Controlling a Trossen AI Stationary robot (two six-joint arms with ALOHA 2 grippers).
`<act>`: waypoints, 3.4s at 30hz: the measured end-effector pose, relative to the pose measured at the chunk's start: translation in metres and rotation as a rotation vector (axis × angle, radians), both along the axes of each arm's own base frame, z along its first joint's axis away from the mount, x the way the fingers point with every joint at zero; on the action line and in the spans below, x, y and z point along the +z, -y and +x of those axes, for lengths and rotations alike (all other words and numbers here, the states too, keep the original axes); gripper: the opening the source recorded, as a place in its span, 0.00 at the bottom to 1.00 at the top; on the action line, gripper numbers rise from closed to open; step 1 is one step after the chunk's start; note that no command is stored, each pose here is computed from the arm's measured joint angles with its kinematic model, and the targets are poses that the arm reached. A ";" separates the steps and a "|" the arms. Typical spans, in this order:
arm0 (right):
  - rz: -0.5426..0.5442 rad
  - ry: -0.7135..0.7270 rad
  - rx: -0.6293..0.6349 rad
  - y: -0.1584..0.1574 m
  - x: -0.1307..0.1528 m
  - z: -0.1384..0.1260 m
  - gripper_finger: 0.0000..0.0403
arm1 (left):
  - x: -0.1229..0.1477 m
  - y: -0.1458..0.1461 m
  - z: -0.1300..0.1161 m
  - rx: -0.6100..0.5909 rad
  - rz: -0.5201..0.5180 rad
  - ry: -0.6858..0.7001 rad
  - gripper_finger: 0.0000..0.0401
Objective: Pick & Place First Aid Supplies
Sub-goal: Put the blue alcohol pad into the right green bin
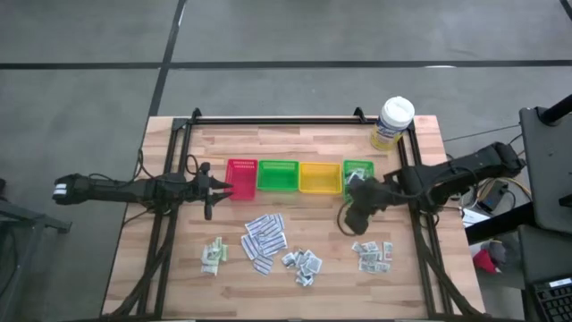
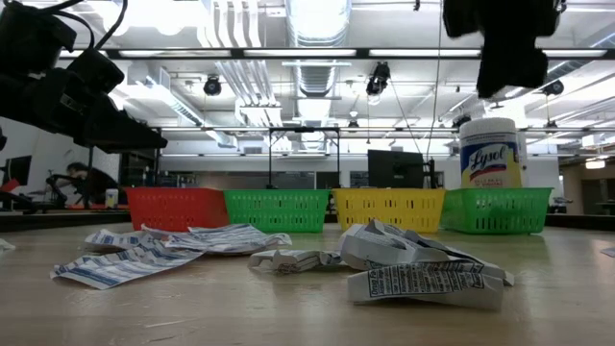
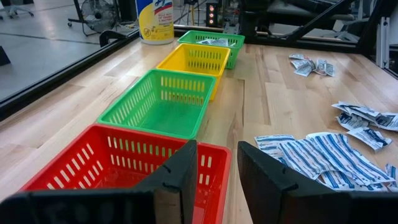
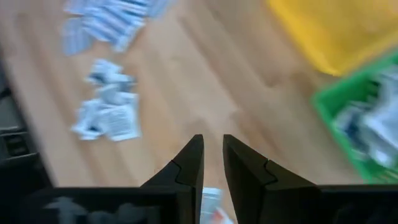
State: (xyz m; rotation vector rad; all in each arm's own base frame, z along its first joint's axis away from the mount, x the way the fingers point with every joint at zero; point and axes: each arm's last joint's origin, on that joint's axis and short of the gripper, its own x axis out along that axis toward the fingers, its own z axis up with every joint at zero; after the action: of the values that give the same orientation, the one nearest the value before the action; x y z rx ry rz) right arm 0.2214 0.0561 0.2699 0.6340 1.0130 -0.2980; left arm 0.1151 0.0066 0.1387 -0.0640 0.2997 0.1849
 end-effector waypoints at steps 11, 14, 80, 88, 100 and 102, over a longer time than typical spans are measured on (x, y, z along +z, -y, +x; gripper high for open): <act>0.040 0.201 0.174 -0.037 0.010 0.005 0.13 | 0.000 0.000 0.000 0.000 0.000 0.000 0.28; 0.034 0.224 0.205 -0.041 0.012 0.005 0.13 | 0.000 0.000 0.000 0.000 0.000 0.000 0.28; -0.113 -0.128 0.625 -0.139 -0.087 0.143 0.26 | 0.000 0.000 0.000 0.000 0.000 0.000 0.28; -0.109 -0.151 0.515 -0.138 -0.093 0.144 0.27 | 0.000 0.000 0.000 0.000 0.000 0.000 0.28; -0.109 -0.191 0.412 -0.139 -0.108 0.147 0.27 | 0.000 0.000 0.000 0.000 0.000 0.000 0.28; -0.098 -0.190 0.390 -0.139 -0.107 0.147 0.26 | 0.000 0.000 0.000 0.000 0.000 0.000 0.28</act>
State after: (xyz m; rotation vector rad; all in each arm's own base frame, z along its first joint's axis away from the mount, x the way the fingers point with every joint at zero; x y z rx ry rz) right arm 0.3686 0.1949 0.1626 0.3124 1.2715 -0.0632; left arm 0.1151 0.0066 0.1387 -0.0641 0.2997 0.1847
